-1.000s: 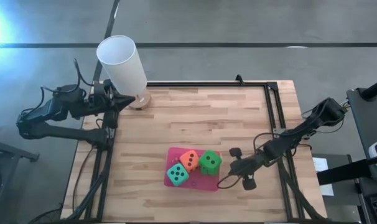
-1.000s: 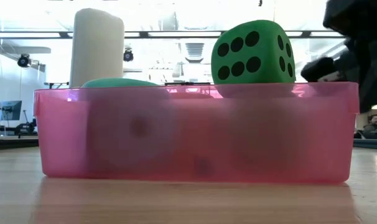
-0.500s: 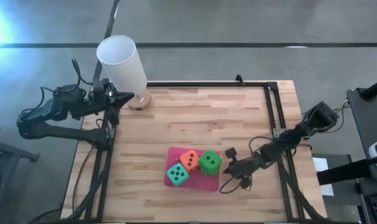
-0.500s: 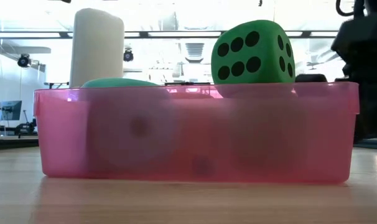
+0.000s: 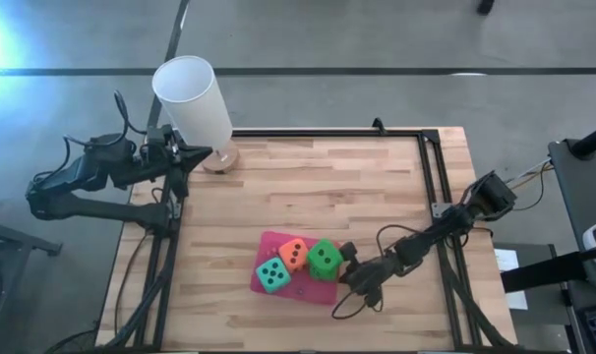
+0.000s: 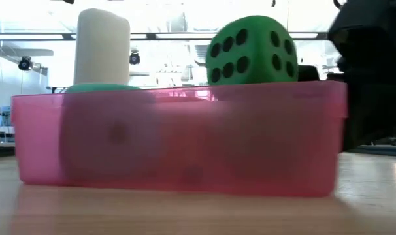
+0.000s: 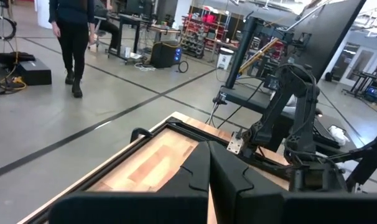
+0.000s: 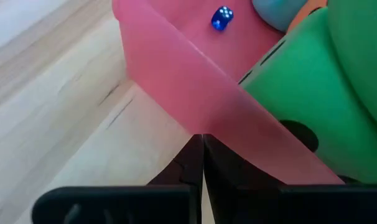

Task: Pick & Place Dice
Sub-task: Adjust the pink bin, then return to Home Position

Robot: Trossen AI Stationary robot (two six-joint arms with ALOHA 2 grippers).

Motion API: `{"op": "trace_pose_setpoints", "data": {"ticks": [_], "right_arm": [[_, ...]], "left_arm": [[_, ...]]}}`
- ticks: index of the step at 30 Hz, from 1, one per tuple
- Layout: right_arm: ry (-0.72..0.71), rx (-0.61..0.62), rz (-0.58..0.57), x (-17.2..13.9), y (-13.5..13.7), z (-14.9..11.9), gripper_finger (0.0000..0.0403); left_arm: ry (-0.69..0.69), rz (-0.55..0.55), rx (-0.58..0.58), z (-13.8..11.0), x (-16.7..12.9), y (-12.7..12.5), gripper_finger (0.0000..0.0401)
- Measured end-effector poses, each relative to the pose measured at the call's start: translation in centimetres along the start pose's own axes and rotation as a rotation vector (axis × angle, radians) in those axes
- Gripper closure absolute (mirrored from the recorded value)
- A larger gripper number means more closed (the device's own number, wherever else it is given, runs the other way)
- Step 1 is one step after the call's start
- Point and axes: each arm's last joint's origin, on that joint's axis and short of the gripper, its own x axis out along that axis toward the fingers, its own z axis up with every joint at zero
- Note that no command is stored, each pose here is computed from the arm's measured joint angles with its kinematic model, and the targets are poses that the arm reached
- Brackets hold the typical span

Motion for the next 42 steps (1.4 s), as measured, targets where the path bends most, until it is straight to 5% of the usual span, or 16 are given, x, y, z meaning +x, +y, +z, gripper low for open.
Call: {"op": "trace_pose_setpoints", "data": {"ticks": [22,33,42], "right_arm": [[-0.009,-0.001,-0.083,2.8,-3.4,2.5,0.0394],[0.006,0.162,-0.057,-2.9,-4.3,4.3,0.0394],[-0.195,0.332,-0.024,-9.8,-5.9,6.7,0.0394]], "left_arm": [[0.034,0.001,0.040,-0.3,0.0,0.1,0.0397],[0.049,-0.016,0.077,-0.4,-0.1,0.1,0.0397],[0.067,-0.088,0.135,-0.6,-0.3,0.0,0.0397]]}}
